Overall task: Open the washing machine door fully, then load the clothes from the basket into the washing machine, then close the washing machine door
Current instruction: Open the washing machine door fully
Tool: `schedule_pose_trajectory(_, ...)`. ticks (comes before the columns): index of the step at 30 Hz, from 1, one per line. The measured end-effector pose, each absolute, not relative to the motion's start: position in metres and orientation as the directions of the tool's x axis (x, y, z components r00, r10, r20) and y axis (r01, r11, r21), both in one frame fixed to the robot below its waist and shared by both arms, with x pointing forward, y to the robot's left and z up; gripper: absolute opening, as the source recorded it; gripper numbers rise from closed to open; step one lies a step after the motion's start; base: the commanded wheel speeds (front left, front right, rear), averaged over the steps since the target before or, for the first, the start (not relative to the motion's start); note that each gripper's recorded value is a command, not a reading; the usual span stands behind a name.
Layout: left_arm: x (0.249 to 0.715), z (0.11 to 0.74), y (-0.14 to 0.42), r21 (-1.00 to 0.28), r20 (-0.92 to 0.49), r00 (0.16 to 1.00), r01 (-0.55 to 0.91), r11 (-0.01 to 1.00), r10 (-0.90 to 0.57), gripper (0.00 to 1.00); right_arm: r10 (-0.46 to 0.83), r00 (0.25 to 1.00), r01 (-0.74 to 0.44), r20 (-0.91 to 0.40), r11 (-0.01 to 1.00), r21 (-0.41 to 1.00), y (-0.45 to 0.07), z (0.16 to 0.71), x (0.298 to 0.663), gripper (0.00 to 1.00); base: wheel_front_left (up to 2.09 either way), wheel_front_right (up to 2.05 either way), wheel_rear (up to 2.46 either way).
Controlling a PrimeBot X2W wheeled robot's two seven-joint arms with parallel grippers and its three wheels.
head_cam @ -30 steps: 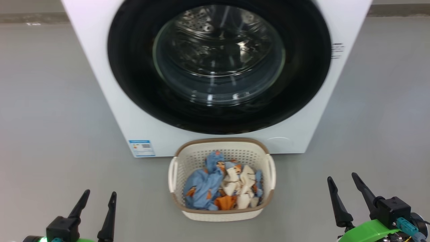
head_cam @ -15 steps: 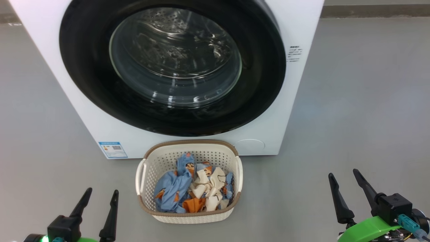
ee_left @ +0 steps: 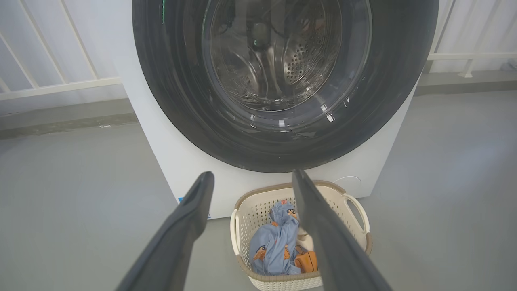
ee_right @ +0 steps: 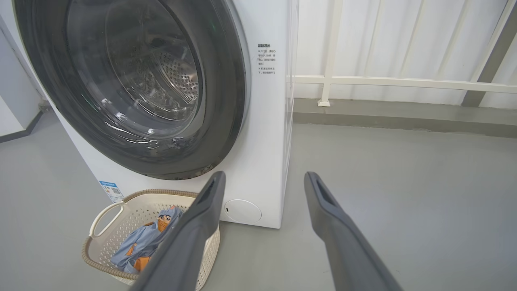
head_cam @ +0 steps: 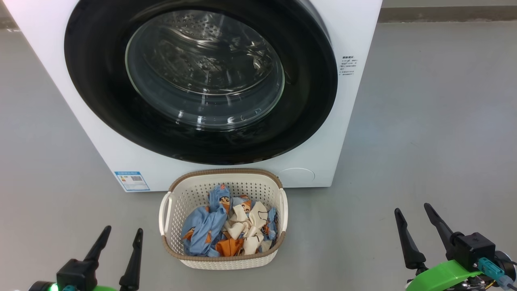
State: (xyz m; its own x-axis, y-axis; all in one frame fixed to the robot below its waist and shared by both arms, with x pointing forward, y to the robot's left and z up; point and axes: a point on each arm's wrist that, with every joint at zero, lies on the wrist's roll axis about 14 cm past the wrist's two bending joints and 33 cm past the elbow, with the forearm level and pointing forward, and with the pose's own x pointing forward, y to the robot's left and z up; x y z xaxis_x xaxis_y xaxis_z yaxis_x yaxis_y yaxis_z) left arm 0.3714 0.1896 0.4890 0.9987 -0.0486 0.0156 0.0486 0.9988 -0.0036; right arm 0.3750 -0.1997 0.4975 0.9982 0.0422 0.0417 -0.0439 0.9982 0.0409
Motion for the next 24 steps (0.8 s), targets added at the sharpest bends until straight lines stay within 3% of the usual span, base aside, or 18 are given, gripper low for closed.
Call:
schedule_pose_trajectory(10,0.3709,0.4886,0.1907,-0.005,0.015,0.999,0.045,0.999,-0.045,1.00,0.043,0.998,-0.045,0.042,0.998,0.041,-0.1994,0.4975,0.3757,1.00,0.00,0.00,0.00)
schedule_pose_trajectory(11,0.3709,0.4887,0.1908,-0.005,0.015,0.999,0.044,0.999,-0.044,1.00,0.043,0.998,-0.045,0.042,0.998,0.042,-0.1992,0.4976,0.3758,0.86,0.00,0.00,0.00)
schedule_pose_trajectory(12,0.3709,0.4887,0.1909,-0.005,0.015,0.999,0.044,0.999,-0.044,1.00,0.043,0.998,-0.045,0.043,0.998,0.043,-0.1990,0.4979,0.3758,0.40,0.00,0.00,0.00)
schedule_pose_trajectory(13,0.3708,0.4887,0.1910,-0.005,0.015,0.999,0.044,0.999,-0.044,1.00,0.044,0.998,-0.046,0.044,0.998,0.048,-0.1983,0.4981,0.3759,0.00,0.00,0.00,0.00)
schedule_pose_trajectory(24,0.3720,0.4871,0.1904,-0.009,0.011,0.999,0.045,0.999,-0.044,1.00,0.037,0.999,-0.040,0.040,0.996,0.077,-0.1986,0.4960,0.3762,0.00,0.00,0.00,0.00)
